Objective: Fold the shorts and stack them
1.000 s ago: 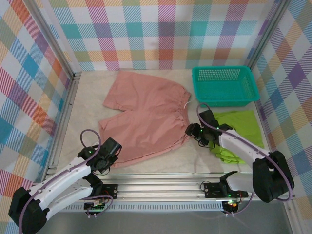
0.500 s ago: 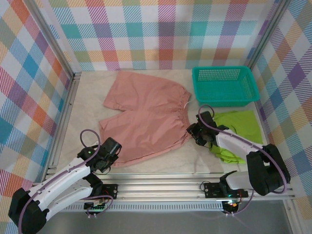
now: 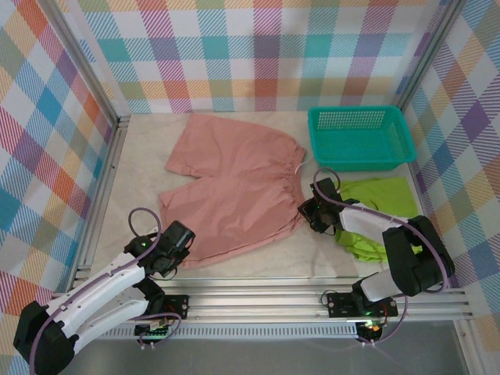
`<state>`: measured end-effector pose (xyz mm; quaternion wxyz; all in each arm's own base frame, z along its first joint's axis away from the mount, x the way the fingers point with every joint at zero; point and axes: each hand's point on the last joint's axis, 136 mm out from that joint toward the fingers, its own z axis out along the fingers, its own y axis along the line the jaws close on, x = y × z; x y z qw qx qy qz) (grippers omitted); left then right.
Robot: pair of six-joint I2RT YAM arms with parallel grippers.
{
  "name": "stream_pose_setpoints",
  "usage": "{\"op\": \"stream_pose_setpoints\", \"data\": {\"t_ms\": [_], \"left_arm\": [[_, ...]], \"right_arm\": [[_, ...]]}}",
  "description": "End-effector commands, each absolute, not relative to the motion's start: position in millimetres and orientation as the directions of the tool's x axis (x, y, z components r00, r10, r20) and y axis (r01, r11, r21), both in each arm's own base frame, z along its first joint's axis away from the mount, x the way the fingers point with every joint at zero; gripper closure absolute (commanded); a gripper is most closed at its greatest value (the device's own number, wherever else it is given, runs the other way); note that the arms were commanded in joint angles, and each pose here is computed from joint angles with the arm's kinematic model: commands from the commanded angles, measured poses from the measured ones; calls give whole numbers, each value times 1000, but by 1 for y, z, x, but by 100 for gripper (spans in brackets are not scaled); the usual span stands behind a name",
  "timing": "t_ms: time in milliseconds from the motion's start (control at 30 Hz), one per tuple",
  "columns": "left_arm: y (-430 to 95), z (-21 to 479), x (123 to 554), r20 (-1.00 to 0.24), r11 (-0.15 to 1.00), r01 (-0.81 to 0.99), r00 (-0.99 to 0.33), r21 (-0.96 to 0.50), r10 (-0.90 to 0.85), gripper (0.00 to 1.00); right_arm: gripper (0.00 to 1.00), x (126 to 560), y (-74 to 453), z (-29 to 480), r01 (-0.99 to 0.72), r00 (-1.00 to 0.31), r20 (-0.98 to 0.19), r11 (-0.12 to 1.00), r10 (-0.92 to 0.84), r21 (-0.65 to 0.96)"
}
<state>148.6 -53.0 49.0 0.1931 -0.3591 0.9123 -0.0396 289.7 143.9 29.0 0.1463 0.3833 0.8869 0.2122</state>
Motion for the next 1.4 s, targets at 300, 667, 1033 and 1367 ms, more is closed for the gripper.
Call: {"op": "stream_pose_setpoints", "data": {"t_ms": [300,667,1033,1367], "left_arm": [[-51,44,147,-336,747,-632,-671,-207,-661,96],[-47,57,152,-377,752,-620,-657,-223,-653,98],[-13,162,171,-586,754,-577,-507,-315,-633,100],[18,241,165,-697,761,-566,-405,-317,-592,100]], "right_arm": [[69,308,152,29,616,-669,-93,620,737,487],[100,308,149,23,608,-687,-107,650,718,455],[100,315,149,108,420,-758,-259,753,598,506],[100,275,145,166,321,-775,-287,742,563,589]]}}
